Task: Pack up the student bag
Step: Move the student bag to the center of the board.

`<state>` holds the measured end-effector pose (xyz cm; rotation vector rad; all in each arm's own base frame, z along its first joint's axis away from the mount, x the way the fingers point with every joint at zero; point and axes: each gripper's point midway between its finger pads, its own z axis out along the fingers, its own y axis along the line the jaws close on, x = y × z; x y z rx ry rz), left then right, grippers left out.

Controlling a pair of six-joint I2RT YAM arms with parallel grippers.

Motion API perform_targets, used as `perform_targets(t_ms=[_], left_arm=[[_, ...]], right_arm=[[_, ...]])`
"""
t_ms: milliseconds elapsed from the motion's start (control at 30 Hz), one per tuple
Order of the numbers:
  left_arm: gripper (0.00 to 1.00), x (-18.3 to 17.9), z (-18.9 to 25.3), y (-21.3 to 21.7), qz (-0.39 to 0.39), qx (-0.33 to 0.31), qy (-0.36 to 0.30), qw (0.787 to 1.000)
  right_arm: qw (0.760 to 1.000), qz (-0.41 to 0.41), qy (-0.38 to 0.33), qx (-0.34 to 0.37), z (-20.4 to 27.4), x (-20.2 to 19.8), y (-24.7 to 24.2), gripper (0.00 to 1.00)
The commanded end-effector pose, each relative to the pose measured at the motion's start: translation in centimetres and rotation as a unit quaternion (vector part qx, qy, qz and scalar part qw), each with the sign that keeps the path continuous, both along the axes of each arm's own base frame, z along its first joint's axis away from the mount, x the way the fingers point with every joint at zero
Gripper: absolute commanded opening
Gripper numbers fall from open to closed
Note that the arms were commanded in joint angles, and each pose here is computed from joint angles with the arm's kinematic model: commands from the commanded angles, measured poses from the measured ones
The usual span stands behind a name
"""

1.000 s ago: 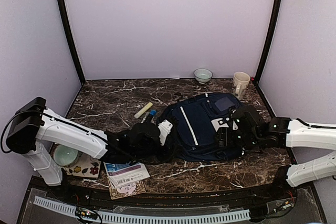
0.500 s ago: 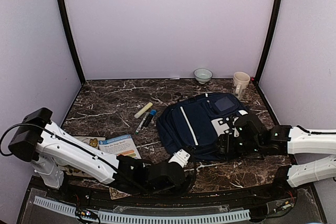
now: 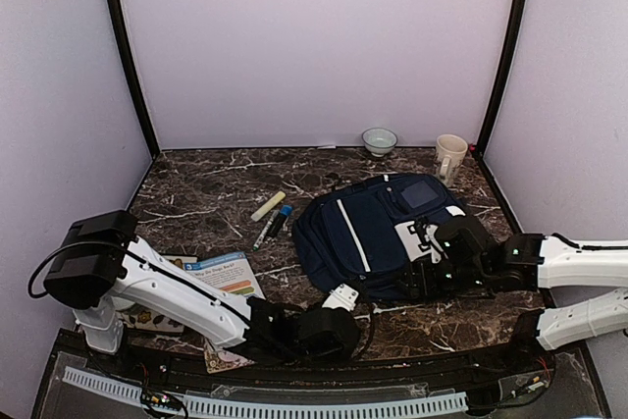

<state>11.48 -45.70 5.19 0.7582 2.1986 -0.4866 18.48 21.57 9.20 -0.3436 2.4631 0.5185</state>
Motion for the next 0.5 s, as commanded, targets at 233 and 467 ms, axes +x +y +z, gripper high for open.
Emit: perform_targets(t_ms=[233, 467], left_arm=[[0.56, 5.6, 0.5, 2.5, 0.052, -0.028, 0.016, 0.998], [0.56, 9.3, -0.9, 6.3, 0.087, 0.002, 0.004, 0.996]], right_arm=[[0.987, 0.086, -0.129, -0.037, 6.6, 2.1, 3.7, 0.73], [0.978, 0.095, -0.171, -0.074, 5.6, 2.1, 3.2, 0.73]])
